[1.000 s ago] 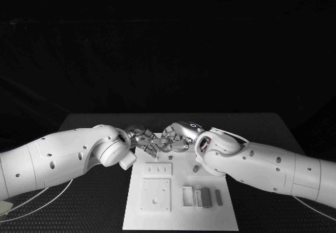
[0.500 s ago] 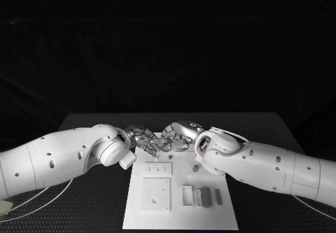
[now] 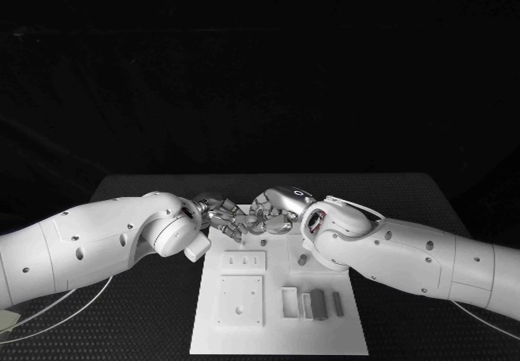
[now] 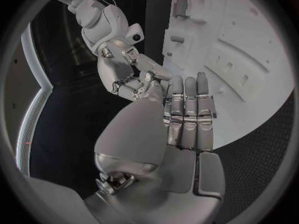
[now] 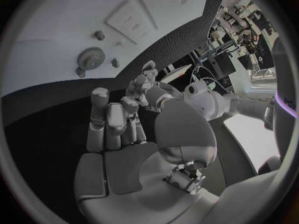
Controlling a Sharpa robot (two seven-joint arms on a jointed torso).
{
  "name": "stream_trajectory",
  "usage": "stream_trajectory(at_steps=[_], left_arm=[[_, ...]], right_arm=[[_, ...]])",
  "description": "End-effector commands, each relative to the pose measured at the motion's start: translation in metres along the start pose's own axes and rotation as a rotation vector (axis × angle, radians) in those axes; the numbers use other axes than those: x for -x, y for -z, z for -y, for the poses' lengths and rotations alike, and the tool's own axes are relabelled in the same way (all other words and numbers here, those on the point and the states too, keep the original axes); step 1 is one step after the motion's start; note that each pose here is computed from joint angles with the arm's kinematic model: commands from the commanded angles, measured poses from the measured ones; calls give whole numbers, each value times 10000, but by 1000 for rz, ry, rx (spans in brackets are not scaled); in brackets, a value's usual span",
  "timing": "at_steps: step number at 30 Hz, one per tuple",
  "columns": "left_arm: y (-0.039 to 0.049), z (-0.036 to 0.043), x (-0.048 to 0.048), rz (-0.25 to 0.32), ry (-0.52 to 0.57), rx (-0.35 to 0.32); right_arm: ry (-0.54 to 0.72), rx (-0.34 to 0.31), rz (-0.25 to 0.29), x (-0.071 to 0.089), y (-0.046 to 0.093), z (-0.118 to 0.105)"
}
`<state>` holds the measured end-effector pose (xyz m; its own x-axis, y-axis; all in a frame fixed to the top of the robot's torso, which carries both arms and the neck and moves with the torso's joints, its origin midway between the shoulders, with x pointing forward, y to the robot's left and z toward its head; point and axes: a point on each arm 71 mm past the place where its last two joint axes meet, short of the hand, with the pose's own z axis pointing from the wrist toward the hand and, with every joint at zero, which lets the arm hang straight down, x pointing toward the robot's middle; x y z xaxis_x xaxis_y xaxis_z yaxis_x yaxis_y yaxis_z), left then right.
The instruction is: Assemble the parts on the task board
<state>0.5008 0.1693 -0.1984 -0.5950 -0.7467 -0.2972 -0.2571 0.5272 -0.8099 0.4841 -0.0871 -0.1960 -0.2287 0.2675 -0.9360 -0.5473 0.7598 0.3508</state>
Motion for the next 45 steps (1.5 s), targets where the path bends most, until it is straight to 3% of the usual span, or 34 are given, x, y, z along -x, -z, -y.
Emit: stream_trajectory(at_steps=[1, 20, 33, 45], left_arm=[[3, 28, 6, 13, 23, -14], [2, 11, 13, 10, 49, 4], [-5, -57, 24, -46, -33, 72], [-49, -105, -22, -79, -281, 203]], right_arm=[[13, 9, -26, -31, -7, -15], [11, -14, -16, -22, -17, 41], [5, -79, 39, 101, 149, 363], [-15, -153, 168, 549, 235, 710]])
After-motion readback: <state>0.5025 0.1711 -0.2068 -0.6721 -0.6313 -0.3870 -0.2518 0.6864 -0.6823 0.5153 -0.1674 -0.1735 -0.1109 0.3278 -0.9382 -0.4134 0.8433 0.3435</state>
